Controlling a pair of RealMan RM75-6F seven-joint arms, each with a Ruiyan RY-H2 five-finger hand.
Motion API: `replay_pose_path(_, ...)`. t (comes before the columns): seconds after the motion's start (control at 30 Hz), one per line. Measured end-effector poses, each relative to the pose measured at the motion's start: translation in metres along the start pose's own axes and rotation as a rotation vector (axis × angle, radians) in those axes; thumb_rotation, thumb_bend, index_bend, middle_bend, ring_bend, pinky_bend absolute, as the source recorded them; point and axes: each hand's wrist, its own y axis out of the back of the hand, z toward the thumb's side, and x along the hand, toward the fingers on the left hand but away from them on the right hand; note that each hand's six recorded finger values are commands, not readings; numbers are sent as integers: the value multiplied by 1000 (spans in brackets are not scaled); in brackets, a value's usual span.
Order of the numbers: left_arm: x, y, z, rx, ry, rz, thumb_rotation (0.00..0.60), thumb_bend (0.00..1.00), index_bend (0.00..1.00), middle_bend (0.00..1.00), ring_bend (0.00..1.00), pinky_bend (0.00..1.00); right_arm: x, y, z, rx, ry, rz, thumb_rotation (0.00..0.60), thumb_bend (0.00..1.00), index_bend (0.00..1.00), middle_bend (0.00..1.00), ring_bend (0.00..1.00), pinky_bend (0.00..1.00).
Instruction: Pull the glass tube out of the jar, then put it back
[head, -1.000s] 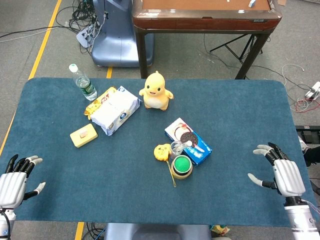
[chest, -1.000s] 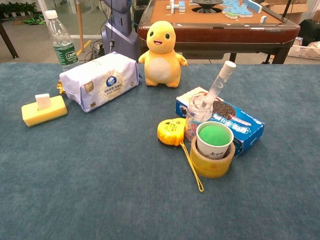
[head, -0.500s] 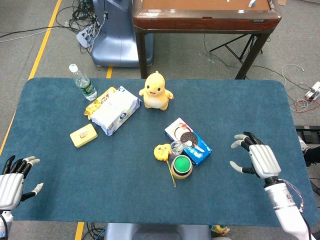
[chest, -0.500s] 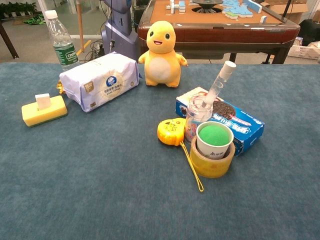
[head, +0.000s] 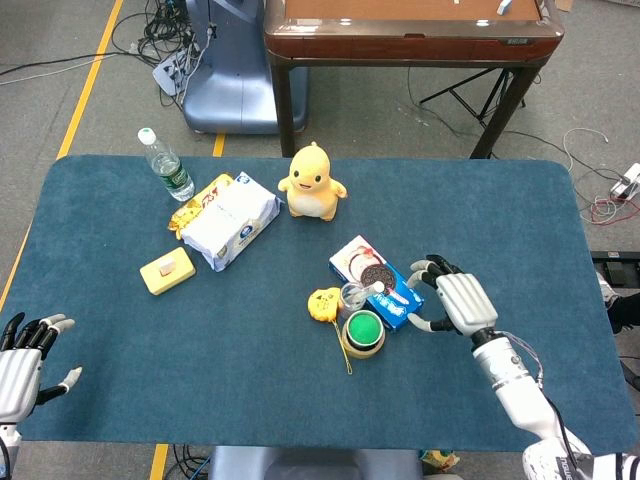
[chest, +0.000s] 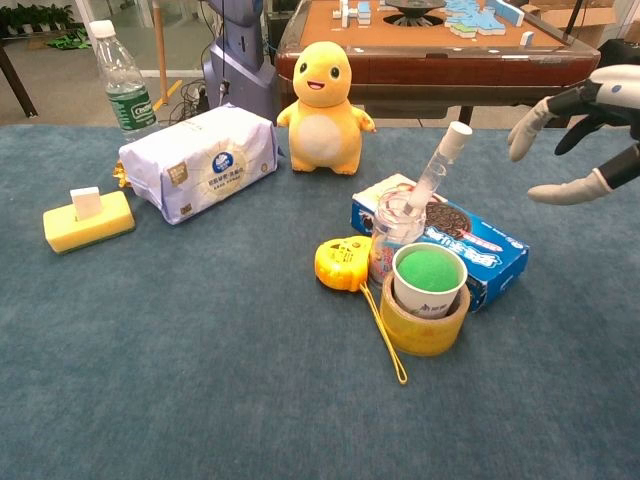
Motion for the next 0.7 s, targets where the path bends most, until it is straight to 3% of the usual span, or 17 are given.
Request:
replay_pose_path(0.37, -2, 1, -5, 1, 13, 6, 600, 244, 247, 200, 160, 21, -33, -22, 15, -26, 24, 41, 600, 388, 409, 245, 110, 222)
replay_pose_path(0.7, -3, 2, -6, 3, 18, 7, 600, 244, 247, 199, 160, 21, -48, -34, 27, -47, 50, 58, 600, 390, 429, 258, 112, 222)
